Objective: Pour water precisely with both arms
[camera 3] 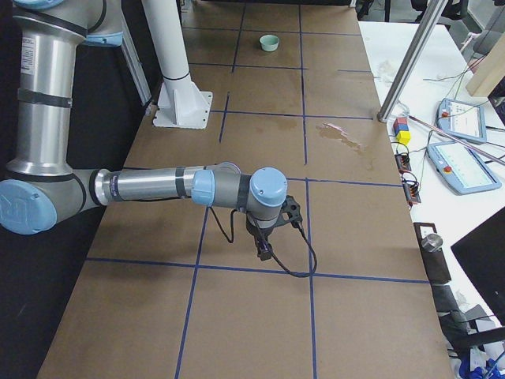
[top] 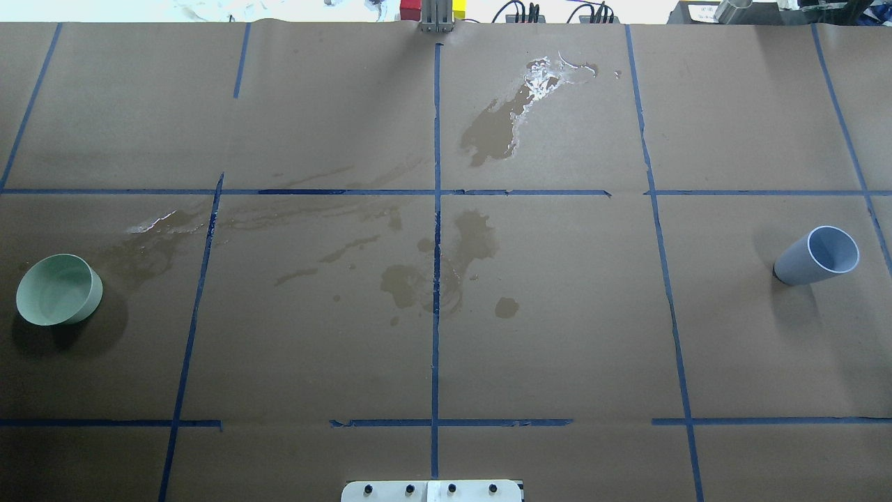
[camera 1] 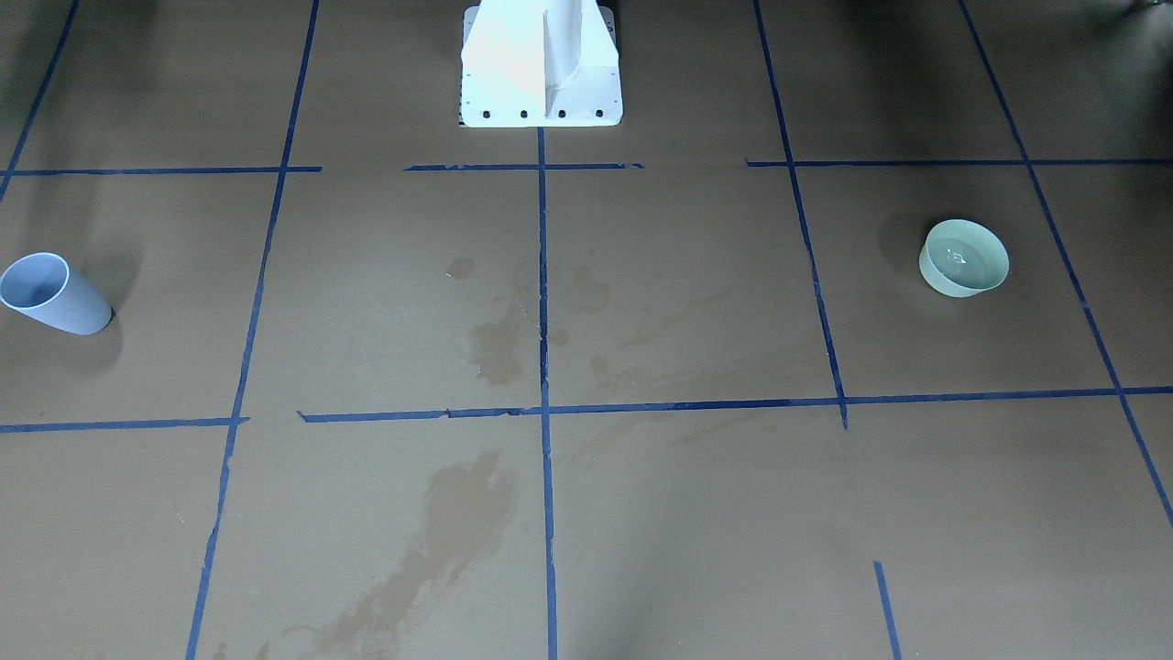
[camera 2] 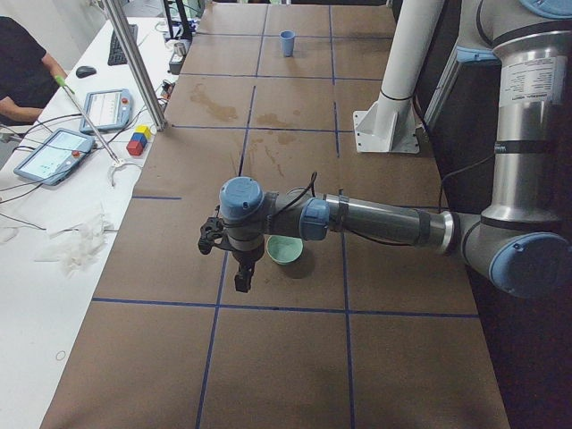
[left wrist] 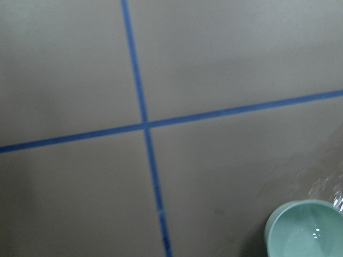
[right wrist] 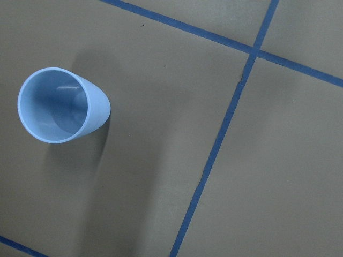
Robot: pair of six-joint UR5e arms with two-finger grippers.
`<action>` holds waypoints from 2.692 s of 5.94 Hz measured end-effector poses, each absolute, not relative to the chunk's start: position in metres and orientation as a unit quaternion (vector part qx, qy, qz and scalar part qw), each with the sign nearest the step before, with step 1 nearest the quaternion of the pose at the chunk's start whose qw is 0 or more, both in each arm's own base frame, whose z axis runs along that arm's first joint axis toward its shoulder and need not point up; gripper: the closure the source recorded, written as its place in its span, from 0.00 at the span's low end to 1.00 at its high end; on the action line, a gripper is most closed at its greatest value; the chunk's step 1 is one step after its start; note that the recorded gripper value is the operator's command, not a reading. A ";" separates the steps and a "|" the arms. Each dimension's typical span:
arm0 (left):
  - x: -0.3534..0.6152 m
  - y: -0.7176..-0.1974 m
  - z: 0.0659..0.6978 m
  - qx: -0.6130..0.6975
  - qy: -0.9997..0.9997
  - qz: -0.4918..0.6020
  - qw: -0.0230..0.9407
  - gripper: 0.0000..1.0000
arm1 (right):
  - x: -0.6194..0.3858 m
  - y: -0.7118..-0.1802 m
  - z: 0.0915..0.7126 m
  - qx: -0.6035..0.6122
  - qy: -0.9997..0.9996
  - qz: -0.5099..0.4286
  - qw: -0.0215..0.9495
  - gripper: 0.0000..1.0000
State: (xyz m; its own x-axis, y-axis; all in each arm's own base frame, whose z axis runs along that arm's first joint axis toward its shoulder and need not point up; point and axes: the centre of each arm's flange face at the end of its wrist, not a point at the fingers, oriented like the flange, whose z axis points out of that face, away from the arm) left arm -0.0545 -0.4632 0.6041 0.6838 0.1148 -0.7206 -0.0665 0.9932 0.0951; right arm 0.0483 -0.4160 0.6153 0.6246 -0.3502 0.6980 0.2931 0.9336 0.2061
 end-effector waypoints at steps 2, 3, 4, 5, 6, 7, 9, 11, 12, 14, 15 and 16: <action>-0.057 -0.441 0.625 0.007 0.409 0.037 0.912 0.00 | 0.041 -0.420 0.615 0.031 -0.396 -0.180 0.900 0.00; -0.058 -0.438 0.630 0.001 0.410 0.034 0.912 0.00 | 0.038 -0.421 0.620 0.026 -0.395 -0.181 0.900 0.00; -0.058 -0.437 0.631 0.001 0.411 0.034 0.911 0.00 | 0.038 -0.422 0.624 0.025 -0.395 -0.181 0.900 0.00; -0.058 -0.437 0.628 0.003 0.411 0.035 0.911 0.00 | 0.038 -0.423 0.629 0.022 -0.395 -0.172 0.902 0.00; -0.057 -0.437 0.624 0.006 0.411 0.036 0.911 0.00 | 0.038 -0.423 0.634 0.013 -0.396 -0.138 0.908 0.00; -0.058 -0.437 0.622 0.007 0.411 0.036 0.911 0.00 | 0.039 -0.419 0.639 0.013 -0.396 -0.105 0.912 0.00; -0.058 -0.437 0.622 0.006 0.411 0.036 0.911 0.00 | 0.040 -0.405 0.645 0.026 -0.395 -0.086 0.914 0.00; -0.058 -0.438 0.620 0.013 0.408 0.040 0.912 0.00 | 0.041 -0.403 0.645 0.028 -0.396 -0.083 0.914 0.00; -0.058 -0.438 0.619 0.013 0.406 0.040 0.913 0.00 | 0.040 -0.403 0.645 0.029 -0.397 -0.083 0.914 0.00; -0.058 -0.434 0.622 0.010 0.405 0.039 0.913 0.00 | 0.040 -0.404 0.643 0.031 -0.397 -0.084 0.914 0.00; -0.058 -0.430 0.625 0.007 0.406 0.038 0.913 0.00 | 0.040 -0.406 0.640 0.034 -0.397 -0.086 0.913 0.00; -0.058 -0.429 0.627 0.004 0.406 0.036 0.913 0.00 | 0.040 -0.407 0.638 0.036 -0.397 -0.086 0.913 0.00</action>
State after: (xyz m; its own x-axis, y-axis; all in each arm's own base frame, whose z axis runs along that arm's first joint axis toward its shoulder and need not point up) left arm -0.0575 -0.4291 0.6270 0.6680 0.0701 -0.7409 -0.0629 0.9973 0.0377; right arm 0.0401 -0.4066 0.6384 0.6705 -0.1861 0.7182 0.1293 0.9825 0.1338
